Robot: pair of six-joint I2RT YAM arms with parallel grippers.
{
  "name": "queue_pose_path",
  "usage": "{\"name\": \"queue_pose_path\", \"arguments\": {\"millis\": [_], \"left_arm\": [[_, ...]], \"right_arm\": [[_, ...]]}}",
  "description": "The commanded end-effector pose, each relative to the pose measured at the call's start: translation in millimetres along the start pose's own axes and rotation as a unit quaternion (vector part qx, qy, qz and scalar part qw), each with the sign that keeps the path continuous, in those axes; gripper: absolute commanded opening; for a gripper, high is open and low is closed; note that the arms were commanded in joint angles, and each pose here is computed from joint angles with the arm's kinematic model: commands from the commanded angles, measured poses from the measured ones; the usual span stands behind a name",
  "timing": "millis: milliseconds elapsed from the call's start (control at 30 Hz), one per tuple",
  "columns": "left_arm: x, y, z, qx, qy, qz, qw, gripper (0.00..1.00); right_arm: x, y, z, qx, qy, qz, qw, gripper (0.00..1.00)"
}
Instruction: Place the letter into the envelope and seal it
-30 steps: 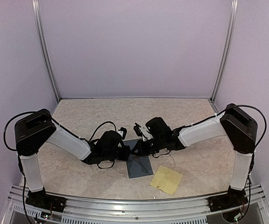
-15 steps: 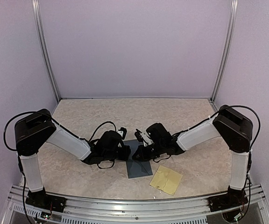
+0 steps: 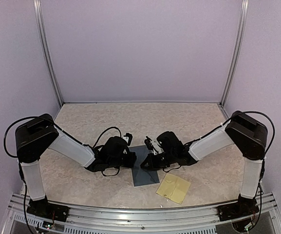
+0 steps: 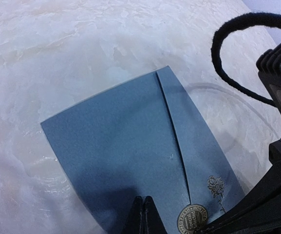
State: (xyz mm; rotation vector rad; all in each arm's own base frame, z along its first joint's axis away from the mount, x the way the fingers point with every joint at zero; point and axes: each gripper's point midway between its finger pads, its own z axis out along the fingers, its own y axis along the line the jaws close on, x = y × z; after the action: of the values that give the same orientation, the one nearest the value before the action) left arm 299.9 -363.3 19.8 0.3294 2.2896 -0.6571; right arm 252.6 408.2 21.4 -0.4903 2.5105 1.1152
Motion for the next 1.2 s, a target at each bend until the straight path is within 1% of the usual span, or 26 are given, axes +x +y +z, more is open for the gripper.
{"name": "queue_pose_path", "arguments": {"millis": [0, 100, 300, 500, 633, 767, 933, 1167], "left_arm": [[19.8, 22.6, -0.9, -0.039, 0.031, 0.007, 0.999, 0.0], [18.1, 21.1, -1.5, -0.036, 0.029, 0.007, 0.999, 0.0], [16.1, 19.3, -1.5, -0.034, 0.028, 0.006, 0.999, 0.0], [16.1, 17.9, -1.4, -0.031, 0.027, 0.005, 0.999, 0.0], [16.6, 16.9, -0.9, -0.03, 0.028, 0.005, 0.999, 0.0], [16.8, 16.4, -1.0, -0.03, 0.028, 0.006, 0.999, 0.0], [17.2, 16.5, -1.1, -0.03, 0.029, 0.006, 0.999, 0.0], [16.8, 17.9, -1.7, -0.033, 0.028, 0.008, 0.999, 0.0]], "right_arm": [[38.9, -37.1, -7.1, 0.059, 0.044, 0.041, 0.996, 0.01], [37.4, -27.1, -13.9, 0.037, 0.04, 0.038, 0.998, 0.02], [18.7, 6.8, -27.0, -0.012, 0.023, 0.011, 1.0, 0.03], [-7.8, 23.8, -24.4, -0.024, 0.0, -0.011, 1.0, 0.04], [-19.5, 21.0, -13.7, -0.015, -0.006, -0.015, 1.0, 0.04], [-21.2, 15.6, -2.3, -0.01, 0.0, -0.013, 1.0, 0.04], [-9.7, -0.7, 8.1, 0.006, 0.015, -0.001, 1.0, 0.03], [1.8, -17.3, 6.3, 0.026, 0.017, 0.016, 0.999, 0.03]]}}
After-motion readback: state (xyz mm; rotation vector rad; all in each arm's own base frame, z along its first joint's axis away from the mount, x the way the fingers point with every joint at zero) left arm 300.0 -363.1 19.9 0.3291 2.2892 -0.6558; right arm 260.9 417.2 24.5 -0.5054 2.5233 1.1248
